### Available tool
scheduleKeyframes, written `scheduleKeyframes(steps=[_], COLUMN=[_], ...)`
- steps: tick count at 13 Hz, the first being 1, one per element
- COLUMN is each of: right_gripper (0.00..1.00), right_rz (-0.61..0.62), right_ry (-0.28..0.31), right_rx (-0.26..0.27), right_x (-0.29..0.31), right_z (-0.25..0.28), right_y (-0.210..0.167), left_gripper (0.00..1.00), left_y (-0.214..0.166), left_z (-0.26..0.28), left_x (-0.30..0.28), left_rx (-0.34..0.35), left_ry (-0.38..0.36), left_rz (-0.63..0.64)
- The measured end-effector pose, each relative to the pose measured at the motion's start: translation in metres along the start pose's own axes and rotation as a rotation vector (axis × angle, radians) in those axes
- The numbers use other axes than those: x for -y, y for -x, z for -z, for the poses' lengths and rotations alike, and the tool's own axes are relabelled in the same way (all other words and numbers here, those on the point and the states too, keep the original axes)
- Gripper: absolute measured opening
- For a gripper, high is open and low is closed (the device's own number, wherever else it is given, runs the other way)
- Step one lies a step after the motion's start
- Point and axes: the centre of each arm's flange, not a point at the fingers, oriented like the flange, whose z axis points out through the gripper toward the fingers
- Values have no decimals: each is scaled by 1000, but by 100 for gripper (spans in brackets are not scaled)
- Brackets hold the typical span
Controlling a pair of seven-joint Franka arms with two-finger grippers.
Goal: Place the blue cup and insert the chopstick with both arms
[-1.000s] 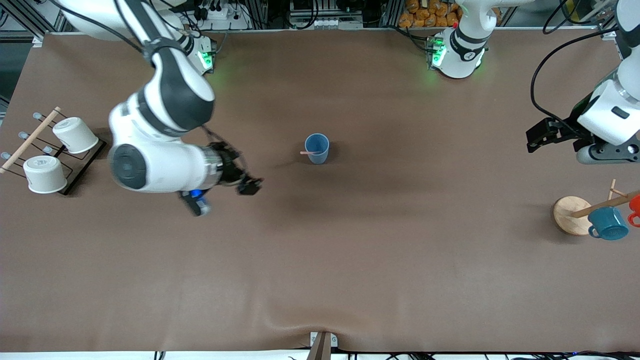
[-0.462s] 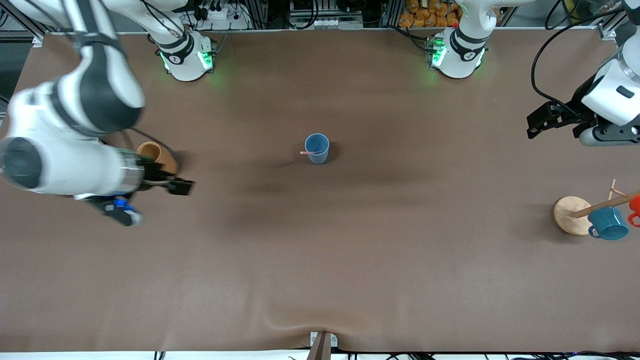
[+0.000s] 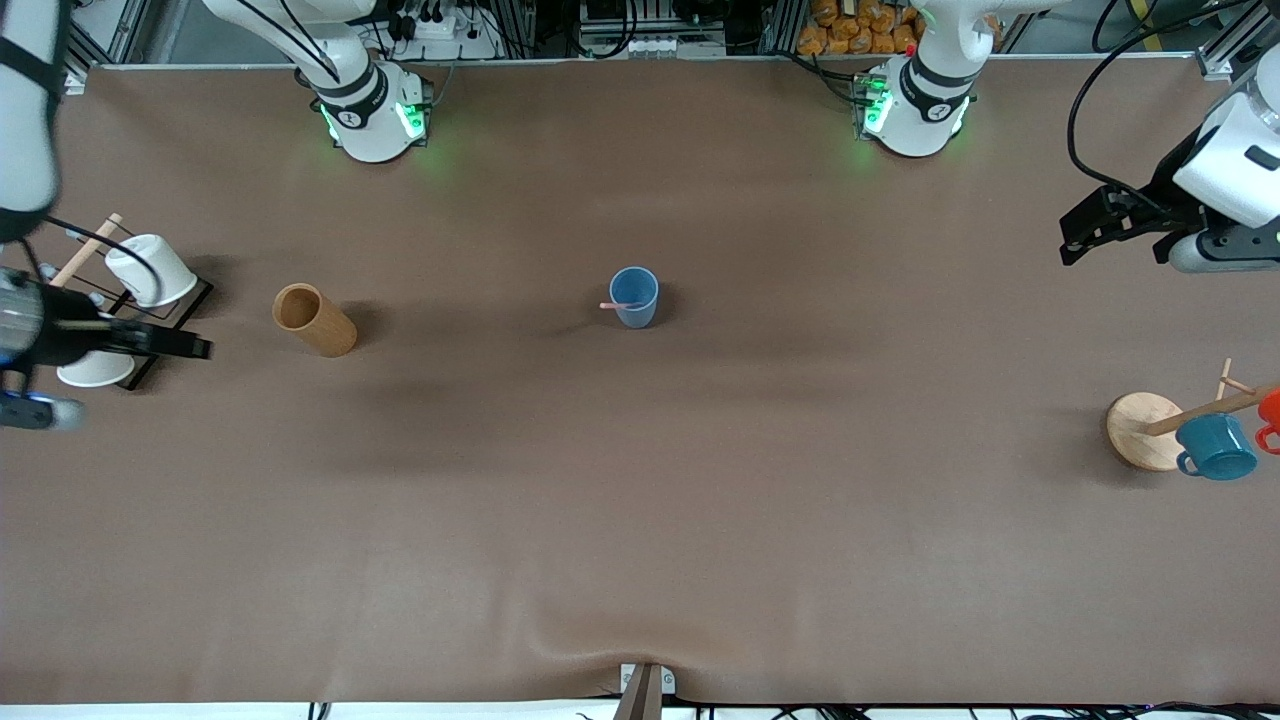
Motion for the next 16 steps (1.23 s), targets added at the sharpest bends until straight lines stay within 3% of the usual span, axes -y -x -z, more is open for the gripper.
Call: scheduleKeyframes(steps=[4, 8, 12, 16], right_gripper=[100, 100, 100, 100], right_rz=[10, 15, 28, 34], right_ry=[22, 40, 49, 60], right_rx=[-54, -101, -155, -173], right_x=[-12, -16, -19, -16], right_z=[46, 58, 62, 65], right_y=[54, 94, 94, 90], left_gripper=[100, 100, 100, 100], left_y=[1, 2, 2, 3], left_z=[10, 9, 9, 14], left_x=[1, 2, 4, -1], left_rx=[-19, -9, -8, -17], left_ry=[2, 1, 1, 2], left_rz=[2, 4, 6, -2])
